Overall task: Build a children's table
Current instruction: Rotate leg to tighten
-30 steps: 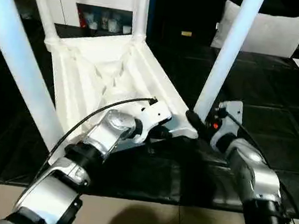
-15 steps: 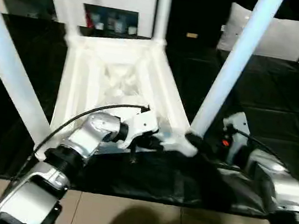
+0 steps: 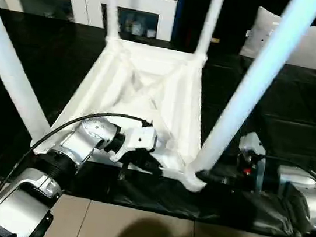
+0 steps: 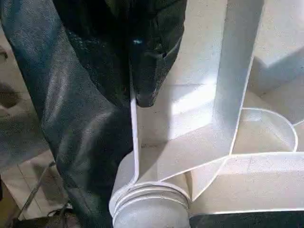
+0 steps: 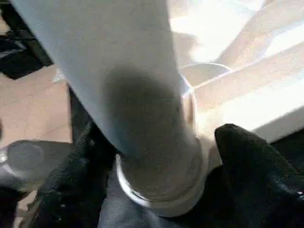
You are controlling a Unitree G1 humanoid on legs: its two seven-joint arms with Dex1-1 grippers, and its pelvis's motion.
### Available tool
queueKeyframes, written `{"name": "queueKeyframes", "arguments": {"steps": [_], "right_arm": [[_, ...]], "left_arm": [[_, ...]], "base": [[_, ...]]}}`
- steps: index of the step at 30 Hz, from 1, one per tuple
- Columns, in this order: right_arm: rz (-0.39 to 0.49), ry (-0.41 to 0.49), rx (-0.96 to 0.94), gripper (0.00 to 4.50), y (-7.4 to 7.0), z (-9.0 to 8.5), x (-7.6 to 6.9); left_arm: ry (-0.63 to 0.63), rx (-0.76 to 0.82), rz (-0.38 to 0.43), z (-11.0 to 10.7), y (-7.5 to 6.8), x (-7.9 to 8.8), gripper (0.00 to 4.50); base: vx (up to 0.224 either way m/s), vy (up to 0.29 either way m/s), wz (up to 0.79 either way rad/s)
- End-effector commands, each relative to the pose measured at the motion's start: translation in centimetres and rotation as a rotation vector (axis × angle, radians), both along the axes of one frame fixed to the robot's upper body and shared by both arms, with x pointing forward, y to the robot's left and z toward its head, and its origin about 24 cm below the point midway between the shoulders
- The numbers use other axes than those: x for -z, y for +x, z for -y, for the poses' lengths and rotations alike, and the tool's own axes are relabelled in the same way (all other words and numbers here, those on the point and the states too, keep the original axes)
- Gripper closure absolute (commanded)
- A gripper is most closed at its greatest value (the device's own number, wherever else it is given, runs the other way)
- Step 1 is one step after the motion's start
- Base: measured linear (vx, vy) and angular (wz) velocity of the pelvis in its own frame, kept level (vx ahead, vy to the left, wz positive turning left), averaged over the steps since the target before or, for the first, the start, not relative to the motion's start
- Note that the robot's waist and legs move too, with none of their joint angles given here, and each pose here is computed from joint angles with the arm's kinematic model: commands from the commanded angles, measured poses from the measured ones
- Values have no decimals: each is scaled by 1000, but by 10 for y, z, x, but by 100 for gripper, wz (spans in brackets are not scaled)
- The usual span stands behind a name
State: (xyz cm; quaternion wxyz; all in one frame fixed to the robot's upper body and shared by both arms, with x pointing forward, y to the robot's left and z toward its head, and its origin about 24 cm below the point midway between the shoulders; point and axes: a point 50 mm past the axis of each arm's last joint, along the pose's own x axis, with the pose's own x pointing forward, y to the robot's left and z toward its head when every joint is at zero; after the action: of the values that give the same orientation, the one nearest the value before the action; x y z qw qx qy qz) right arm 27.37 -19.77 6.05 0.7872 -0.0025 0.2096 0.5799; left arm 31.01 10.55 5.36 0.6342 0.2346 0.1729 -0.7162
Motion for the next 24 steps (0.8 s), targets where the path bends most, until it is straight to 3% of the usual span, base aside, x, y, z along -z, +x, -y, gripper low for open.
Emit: {"name": "queueKeyframes", "arguments": {"steps": [1, 15, 18, 24], "right_arm": [[-8, 12, -23, 117, -2, -1, -2], [-11, 97, 3, 228, -2, -13, -5], [26, 86, 127, 232, 8, -21, -3], [31, -20, 515, 243, 38, -31, 7]], "left_arm": [[24, 110, -4, 10, -8, 2, 450], [-44, 19, -6, 15, -6, 1, 450], [-71, -84, -13, 18, -2, 4, 450], [-115, -336, -10, 35, 11, 5, 450]], "base": [[0, 0, 0], [0, 0, 0], [0, 0, 0], [0, 0, 0]]}}
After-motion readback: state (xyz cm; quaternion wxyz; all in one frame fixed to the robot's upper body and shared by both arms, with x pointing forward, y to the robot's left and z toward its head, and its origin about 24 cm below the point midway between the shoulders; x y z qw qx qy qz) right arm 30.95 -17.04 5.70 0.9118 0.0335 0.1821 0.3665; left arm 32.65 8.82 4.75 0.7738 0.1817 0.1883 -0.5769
